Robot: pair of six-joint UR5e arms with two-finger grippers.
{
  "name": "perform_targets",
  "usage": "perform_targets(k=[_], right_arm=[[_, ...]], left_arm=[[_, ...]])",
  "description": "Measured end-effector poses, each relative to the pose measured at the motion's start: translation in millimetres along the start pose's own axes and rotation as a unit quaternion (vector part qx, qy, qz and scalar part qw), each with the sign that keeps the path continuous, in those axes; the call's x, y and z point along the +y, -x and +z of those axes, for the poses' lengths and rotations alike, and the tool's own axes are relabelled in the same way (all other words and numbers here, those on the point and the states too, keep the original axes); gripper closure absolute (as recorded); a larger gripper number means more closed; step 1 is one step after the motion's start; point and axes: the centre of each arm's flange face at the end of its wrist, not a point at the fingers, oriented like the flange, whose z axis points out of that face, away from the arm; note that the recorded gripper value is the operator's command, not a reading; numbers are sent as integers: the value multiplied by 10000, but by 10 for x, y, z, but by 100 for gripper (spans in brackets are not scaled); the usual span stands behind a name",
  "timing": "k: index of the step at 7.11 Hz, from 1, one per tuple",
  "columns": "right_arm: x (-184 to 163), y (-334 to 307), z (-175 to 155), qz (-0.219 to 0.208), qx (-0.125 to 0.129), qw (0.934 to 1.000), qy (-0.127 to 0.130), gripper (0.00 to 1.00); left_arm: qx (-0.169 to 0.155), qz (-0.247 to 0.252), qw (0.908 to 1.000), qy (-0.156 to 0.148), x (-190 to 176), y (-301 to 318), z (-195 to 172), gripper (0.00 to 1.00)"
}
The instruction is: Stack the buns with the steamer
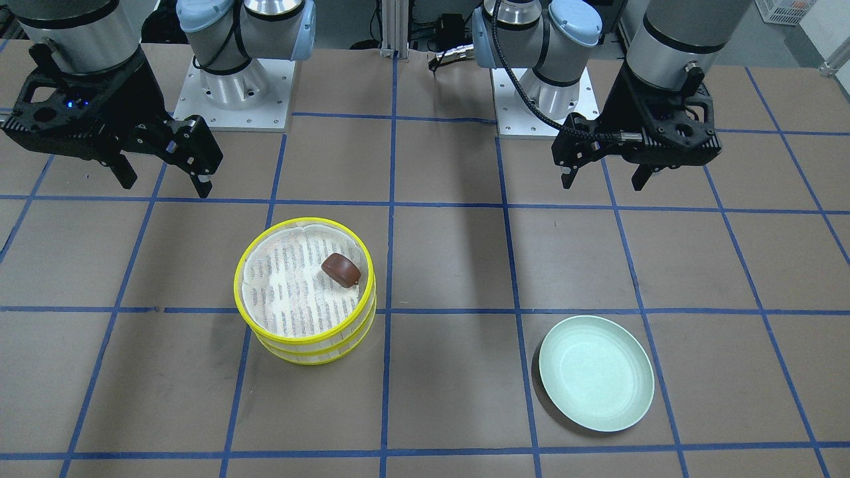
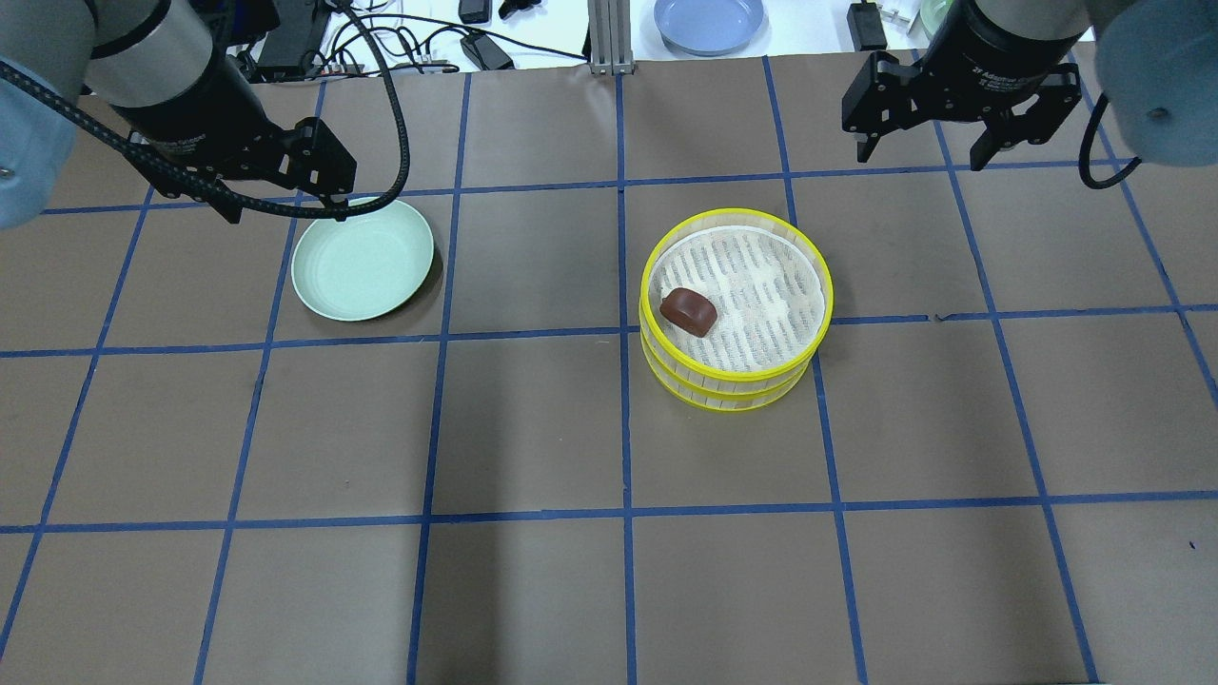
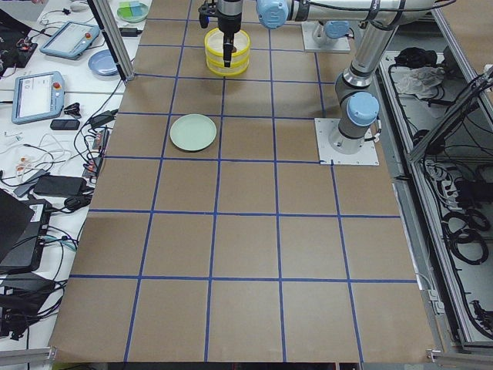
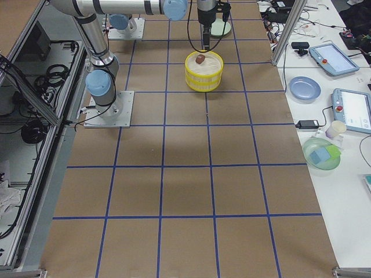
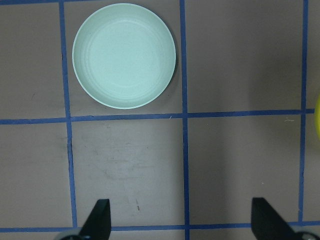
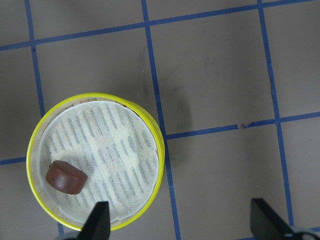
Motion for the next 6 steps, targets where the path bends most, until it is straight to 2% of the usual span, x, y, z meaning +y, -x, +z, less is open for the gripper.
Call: perform_targets(k=[6], right_arm=[[-15, 3, -5, -9, -11, 10000, -55, 0]], left_arm=[[24, 8, 9999, 103, -10, -4, 114, 0]])
